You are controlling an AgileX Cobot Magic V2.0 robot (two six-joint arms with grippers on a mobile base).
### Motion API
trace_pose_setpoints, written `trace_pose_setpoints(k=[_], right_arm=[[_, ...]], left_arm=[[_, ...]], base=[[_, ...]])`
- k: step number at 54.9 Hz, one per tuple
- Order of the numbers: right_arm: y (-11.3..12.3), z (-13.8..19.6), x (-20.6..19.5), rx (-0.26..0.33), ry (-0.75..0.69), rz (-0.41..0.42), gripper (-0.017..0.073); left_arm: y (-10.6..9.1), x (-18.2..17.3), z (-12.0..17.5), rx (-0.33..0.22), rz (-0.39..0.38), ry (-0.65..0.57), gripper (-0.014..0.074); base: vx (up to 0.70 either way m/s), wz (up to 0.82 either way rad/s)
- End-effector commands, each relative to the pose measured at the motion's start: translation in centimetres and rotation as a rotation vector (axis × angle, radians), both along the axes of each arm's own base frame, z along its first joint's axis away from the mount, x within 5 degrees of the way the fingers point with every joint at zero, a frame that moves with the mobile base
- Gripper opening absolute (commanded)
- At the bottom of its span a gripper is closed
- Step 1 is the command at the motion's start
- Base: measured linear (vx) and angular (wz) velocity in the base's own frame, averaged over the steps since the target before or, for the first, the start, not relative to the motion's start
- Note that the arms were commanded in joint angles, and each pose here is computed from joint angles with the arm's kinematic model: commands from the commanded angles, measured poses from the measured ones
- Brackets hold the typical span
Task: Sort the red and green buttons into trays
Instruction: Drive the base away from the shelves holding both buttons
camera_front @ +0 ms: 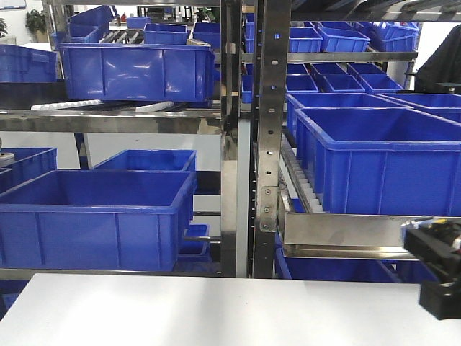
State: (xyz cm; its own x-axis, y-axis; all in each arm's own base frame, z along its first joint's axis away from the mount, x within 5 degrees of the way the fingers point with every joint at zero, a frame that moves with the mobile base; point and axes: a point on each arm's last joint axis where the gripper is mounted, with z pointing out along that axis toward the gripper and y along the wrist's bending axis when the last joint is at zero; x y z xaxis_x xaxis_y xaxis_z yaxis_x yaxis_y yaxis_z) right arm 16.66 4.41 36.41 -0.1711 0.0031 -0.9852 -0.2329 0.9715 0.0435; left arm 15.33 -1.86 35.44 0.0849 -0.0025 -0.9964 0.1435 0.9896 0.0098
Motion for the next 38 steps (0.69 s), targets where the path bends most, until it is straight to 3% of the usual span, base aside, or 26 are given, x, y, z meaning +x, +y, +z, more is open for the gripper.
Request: trace_pose_setpoints(k=[1,15,38], right_arm=[[-0.13,2.17,-0.82,0.013,-0.135,0.014,-0.0009],[-0.27,1.51,-0.87,0.003,-0.061,0.0,-0.0009],[-0.27,1.5,-0.87,0.002,-0.06,0.0,-0.0009]], left_arm=[[-0.27,-1.08,1.56,-0.029,-0.037,-0.112,0.0],[-0.19,-1.48,1.39,-0.028,-0.033,-0.111,0.0],[-0.19,-1.41,1.34,-0.027,-0.032,-0.106,0.0]], base=[[0.0,0.0],[0.0,0.0],[0.0,0.0]])
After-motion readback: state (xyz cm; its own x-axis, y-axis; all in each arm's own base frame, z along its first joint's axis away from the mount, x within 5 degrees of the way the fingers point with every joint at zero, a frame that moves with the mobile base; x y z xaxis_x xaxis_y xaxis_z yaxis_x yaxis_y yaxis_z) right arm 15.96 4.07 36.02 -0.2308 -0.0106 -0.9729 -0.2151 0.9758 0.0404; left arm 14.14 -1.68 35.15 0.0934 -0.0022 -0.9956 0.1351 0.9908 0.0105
